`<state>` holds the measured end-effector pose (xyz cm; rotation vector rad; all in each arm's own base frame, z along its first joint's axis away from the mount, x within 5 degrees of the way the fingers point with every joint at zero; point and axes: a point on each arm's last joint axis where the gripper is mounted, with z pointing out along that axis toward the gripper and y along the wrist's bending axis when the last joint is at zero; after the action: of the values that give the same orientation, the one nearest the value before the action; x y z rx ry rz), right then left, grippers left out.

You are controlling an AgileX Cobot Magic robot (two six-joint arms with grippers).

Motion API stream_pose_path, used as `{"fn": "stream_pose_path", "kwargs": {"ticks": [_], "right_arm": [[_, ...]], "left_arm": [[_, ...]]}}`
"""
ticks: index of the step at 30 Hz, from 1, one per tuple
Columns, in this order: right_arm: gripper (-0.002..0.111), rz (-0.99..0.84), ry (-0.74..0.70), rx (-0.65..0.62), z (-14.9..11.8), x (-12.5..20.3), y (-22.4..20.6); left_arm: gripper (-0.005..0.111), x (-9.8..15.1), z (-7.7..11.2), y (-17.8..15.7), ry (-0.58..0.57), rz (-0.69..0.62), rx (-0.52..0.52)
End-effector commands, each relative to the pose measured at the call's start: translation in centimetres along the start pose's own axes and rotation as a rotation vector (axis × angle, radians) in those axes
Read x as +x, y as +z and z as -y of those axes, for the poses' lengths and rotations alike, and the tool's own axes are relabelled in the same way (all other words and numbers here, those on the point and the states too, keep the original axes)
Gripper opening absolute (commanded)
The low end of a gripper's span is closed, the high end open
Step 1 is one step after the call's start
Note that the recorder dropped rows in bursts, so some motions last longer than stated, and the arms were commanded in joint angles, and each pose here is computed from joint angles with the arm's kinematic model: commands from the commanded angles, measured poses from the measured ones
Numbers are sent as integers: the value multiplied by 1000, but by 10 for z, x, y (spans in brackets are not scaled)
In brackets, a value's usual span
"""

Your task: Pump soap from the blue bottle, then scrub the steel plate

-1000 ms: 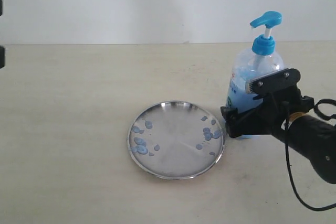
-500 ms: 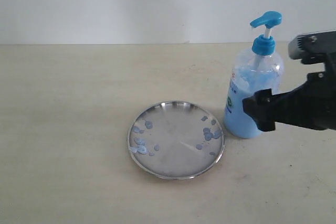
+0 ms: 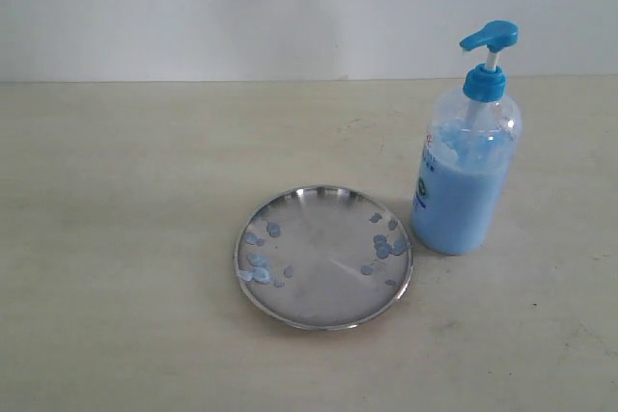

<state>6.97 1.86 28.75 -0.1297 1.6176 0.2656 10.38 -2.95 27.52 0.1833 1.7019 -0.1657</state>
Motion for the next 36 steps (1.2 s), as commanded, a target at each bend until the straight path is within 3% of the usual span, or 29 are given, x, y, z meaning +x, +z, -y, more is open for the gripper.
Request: {"fn": "stream_pose_path", "kwargs": {"ticks": [1, 4, 6, 13, 19, 23, 24, 27, 28, 30, 31, 33, 35, 36], "right_arm": [[0, 250, -129, 51, 8, 37, -4], [0, 217, -108, 62, 12, 62, 0], [0, 54, -89, 46, 11, 76, 2], [0, -12, -19, 37, 11, 83, 2], [0, -9, -19, 38, 11, 82, 2], [0, -9, -14, 38, 11, 82, 2], [0, -9, -14, 38, 11, 82, 2], [0, -9, -14, 38, 11, 82, 2], [0, -9, -14, 38, 11, 82, 2], [0, -9, -14, 38, 11, 82, 2], [0, -9, -14, 38, 11, 82, 2], [0, -9, -14, 38, 11, 82, 2], [0, -9, -14, 38, 11, 82, 2], [0, -9, -14, 38, 11, 82, 2]], "left_arm": [[4, 2, -1, -1, -13, -2, -5], [4, 2, -1, -1, -13, -1, -3], [4, 2, -1, -1, -14, 1, -1], [4, 2, 0, -1, -14, 2, 2], [4, 8, -1, -1, -105, -16, 0], [4, 2, 9, 13, -255, -68, 38], [4, -10, 27, 33, -222, -123, 139], [4, -8, 71, 102, -62, -311, 334], [4, 6, 94, 139, -67, -420, 433], [4, 29, 122, 176, -163, -549, 580], [4, 39, 132, 191, -187, -616, 616], [4, 53, 137, 211, -127, -722, 606], [4, 61, 139, 222, -36, -856, 601], [4, 64, 139, 219, 39, -1001, 633]]}}
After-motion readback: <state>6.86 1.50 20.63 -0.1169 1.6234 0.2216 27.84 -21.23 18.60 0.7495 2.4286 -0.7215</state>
